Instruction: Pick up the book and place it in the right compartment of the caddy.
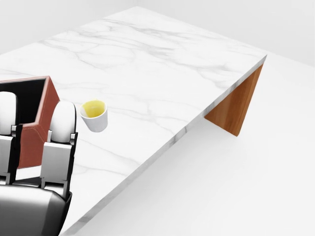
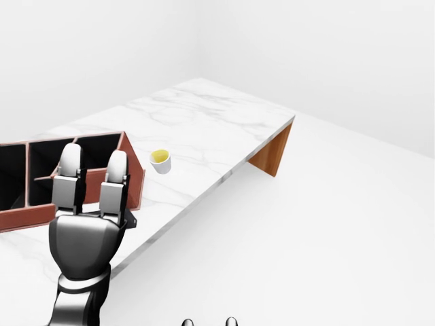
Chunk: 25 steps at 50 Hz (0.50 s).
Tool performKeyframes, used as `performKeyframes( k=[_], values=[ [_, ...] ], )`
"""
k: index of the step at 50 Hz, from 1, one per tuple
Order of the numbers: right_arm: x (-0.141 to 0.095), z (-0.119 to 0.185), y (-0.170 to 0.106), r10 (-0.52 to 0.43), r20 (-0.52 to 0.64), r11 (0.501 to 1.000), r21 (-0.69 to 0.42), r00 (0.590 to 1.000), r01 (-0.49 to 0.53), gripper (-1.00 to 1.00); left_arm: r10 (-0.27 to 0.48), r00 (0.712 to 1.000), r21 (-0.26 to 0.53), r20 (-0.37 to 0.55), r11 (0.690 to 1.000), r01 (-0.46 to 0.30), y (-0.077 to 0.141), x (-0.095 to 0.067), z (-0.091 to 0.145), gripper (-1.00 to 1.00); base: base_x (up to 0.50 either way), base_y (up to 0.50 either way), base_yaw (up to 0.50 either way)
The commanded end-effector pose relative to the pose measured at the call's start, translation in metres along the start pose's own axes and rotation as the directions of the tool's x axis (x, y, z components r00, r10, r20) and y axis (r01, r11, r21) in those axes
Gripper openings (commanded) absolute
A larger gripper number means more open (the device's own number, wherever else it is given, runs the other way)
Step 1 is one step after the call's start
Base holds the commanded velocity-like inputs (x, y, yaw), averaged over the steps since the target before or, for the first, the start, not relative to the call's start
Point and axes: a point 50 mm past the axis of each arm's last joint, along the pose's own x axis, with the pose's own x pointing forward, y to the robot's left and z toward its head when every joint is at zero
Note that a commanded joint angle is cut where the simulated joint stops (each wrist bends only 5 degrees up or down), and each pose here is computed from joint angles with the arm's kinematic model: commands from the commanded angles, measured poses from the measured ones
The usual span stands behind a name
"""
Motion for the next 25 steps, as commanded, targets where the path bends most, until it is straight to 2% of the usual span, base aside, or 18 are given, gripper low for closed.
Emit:
performKeyframes(
  k=[1, 25],
  values=[
    [0.0002, 0.0000, 0.0003, 0.001, -0.001, 1.000, -0.002, 1.000, -0.001, 1.00, -0.003, 1.000, 0.012, 0.006, 1.000, 0.003, -0.0007, -0.0002, 0.0006, 1.00, 0.14, 0.14, 0.00],
    [-0.0003, -0.0009, -0.0008, -0.003, -0.003, 1.000, -0.001, 1.000, 0.003, 1.00, -0.004, 1.000, 0.007, 0.010, 1.000, 0.004, 0.0002, -0.0009, 0.0017, 1.00, 0.14, 0.14, 0.00]
  ],
)
